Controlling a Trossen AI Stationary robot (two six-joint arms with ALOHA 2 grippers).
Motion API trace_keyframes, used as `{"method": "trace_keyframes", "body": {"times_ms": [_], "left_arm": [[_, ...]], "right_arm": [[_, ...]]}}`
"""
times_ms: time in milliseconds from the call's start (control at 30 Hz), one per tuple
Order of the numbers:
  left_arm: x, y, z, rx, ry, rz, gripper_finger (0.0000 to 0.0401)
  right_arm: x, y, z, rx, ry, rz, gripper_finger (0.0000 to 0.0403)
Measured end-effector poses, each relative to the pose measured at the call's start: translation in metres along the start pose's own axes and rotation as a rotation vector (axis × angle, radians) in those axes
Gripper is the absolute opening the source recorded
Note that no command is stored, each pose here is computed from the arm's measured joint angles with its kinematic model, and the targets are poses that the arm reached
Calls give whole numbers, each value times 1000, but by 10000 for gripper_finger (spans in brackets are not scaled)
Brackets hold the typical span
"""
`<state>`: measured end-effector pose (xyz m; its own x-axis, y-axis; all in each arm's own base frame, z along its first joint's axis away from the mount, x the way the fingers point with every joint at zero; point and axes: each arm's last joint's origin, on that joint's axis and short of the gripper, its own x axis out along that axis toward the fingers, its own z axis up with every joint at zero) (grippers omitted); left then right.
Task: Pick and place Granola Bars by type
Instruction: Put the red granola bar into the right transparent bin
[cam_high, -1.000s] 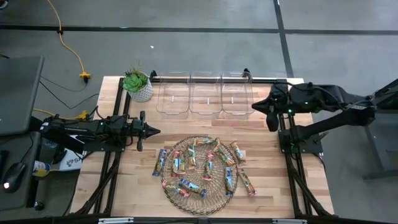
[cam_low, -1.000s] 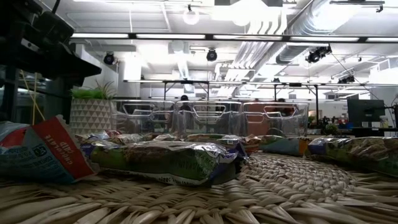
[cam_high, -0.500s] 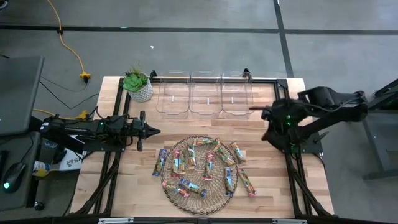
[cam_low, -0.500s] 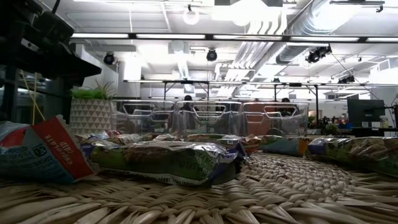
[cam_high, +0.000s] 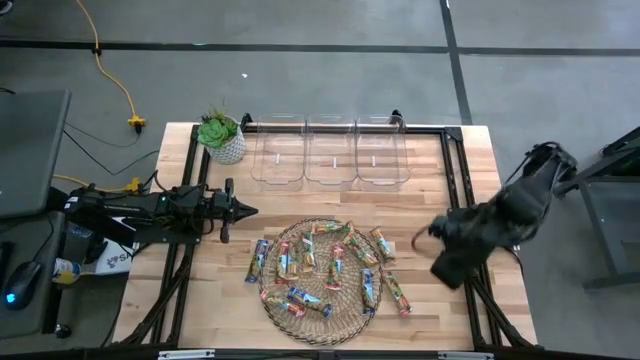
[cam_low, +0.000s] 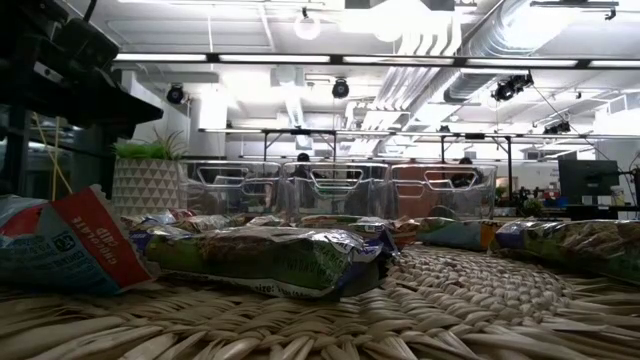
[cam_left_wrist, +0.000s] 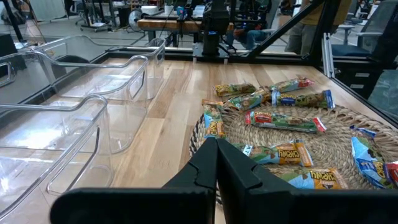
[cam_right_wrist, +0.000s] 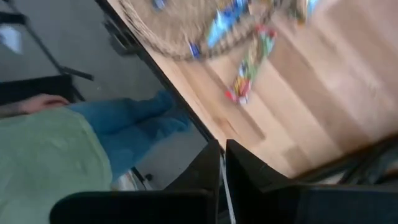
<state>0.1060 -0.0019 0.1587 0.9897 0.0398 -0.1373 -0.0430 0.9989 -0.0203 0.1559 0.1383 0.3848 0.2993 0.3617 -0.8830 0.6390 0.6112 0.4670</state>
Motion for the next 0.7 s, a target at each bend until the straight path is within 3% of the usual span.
{"method": "trace_keyframes", "body": {"times_ms": [233,433,700], "left_arm": [[0,0,0,0,0,0,1],[0,0,0,0,0,0,1],[0,0,0,0,0,0,1]], "right_arm": [[55,25,-23,117,83,-156,12],[105,43,-30,249,53,-246,12],[163,50,-18,245,-42,-377,12]]}}
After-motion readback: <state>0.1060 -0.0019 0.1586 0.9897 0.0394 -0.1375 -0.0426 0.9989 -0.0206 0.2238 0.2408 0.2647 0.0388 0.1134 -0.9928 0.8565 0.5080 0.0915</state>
